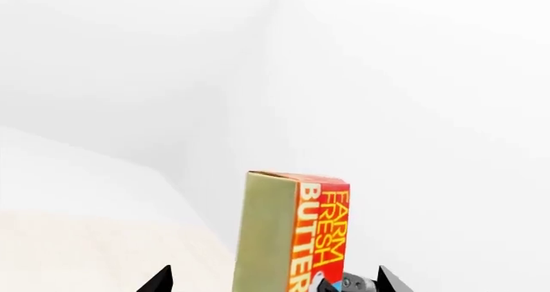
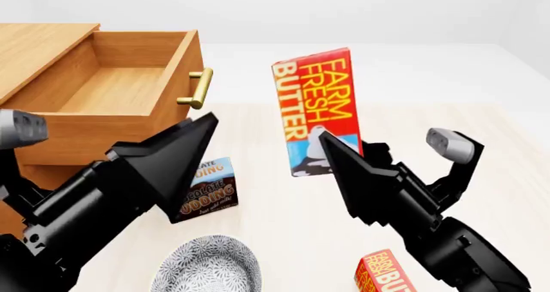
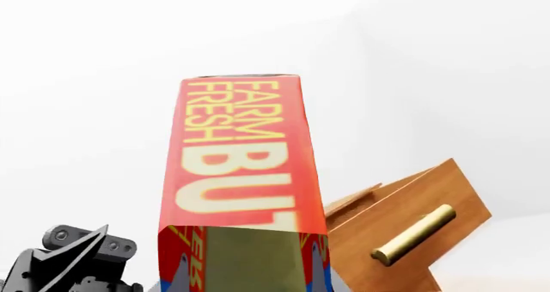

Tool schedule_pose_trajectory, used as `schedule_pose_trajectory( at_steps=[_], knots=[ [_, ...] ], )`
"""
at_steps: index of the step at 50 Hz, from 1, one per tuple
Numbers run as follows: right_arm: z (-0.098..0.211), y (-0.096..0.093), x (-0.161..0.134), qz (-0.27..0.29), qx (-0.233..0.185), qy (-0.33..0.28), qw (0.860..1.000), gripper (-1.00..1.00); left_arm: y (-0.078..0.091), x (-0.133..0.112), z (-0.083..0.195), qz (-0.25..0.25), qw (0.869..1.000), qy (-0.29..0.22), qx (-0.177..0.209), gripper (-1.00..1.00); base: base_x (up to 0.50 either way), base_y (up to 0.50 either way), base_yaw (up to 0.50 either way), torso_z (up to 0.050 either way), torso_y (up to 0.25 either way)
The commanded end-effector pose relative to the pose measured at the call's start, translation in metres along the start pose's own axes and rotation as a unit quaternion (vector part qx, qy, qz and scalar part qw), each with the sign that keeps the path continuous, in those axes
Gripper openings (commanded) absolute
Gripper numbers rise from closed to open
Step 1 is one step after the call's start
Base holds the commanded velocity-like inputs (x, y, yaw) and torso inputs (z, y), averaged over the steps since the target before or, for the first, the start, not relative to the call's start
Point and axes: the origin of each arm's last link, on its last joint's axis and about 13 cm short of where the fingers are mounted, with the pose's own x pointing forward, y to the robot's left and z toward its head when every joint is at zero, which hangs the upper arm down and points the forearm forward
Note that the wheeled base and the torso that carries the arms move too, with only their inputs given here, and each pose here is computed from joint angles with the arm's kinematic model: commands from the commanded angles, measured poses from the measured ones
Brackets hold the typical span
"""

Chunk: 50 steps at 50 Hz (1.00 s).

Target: Put the butter at the front in the top drawer of the cabinet and close it.

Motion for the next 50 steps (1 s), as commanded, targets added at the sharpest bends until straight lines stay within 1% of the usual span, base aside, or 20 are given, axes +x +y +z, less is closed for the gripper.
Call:
schedule_pose_trajectory(
  at_steps=[1,11,26,50],
  knots=[
    [0.002,0.004,0.003,0.048,0.014,-0.012,0.999,-1.00,0.000,0.005,0.003,-0.023,0.999,0.004,-0.023,1.00,0.00,0.00,0.00,0.000,0.000],
    [-0.001,0.005,0.005,0.066,0.029,-0.014,0.997,-1.00,0.003,0.010,0.007,-0.044,0.998,0.011,-0.045,1.00,0.00,0.00,0.00,0.001,0.001],
    [-0.006,0.002,0.012,0.085,0.047,-0.021,0.995,-1.00,0.004,0.013,0.006,-0.059,0.996,0.019,-0.060,1.00,0.00,0.00,0.00,0.000,0.001],
    [-0.011,-0.001,0.016,0.094,0.063,-0.014,0.993,-1.00,0.007,0.015,0.004,-0.090,0.991,0.033,-0.091,1.00,0.00,0.00,0.00,0.000,0.001]
  ],
)
